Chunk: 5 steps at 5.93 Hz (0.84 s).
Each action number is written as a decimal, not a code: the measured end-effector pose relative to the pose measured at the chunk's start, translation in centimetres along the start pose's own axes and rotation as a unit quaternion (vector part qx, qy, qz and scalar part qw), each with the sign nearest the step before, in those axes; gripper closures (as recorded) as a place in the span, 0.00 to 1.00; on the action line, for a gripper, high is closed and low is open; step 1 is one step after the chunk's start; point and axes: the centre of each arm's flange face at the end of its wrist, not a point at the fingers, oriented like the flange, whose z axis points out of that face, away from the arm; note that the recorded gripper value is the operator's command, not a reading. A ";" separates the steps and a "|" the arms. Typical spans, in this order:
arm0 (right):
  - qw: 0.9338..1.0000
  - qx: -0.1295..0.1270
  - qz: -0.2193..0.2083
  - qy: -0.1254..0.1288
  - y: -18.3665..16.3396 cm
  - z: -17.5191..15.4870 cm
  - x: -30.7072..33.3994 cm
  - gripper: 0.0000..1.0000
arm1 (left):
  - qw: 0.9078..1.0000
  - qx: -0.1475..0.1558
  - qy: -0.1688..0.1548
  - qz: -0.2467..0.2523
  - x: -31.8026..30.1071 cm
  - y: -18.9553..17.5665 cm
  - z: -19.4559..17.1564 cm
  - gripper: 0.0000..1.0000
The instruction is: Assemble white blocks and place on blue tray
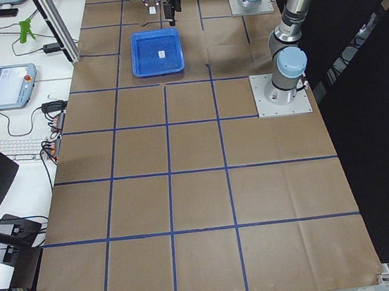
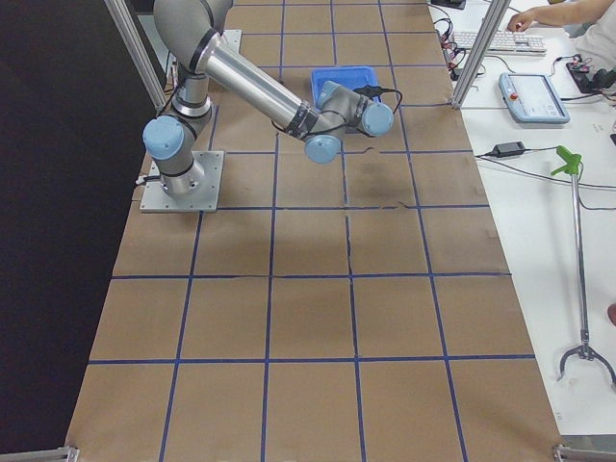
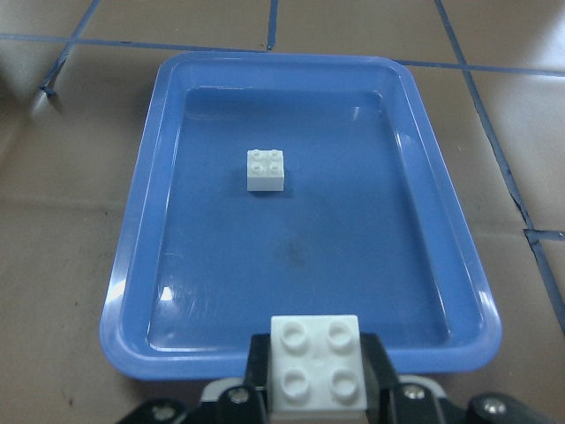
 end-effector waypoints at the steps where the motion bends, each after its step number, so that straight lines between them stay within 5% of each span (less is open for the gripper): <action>1: 1.000 -0.002 0.008 0.009 -2.3 3.5 -1.0 0.82 | 0.999 0.005 0.001 -0.048 -0.4 0.0 -0.2 0.01; 5: 0.999 0.005 0.036 0.037 -0.9 14.7 -1.8 0.82 | 0.996 0.020 0.001 -0.087 -0.7 -0.2 -0.7 0.01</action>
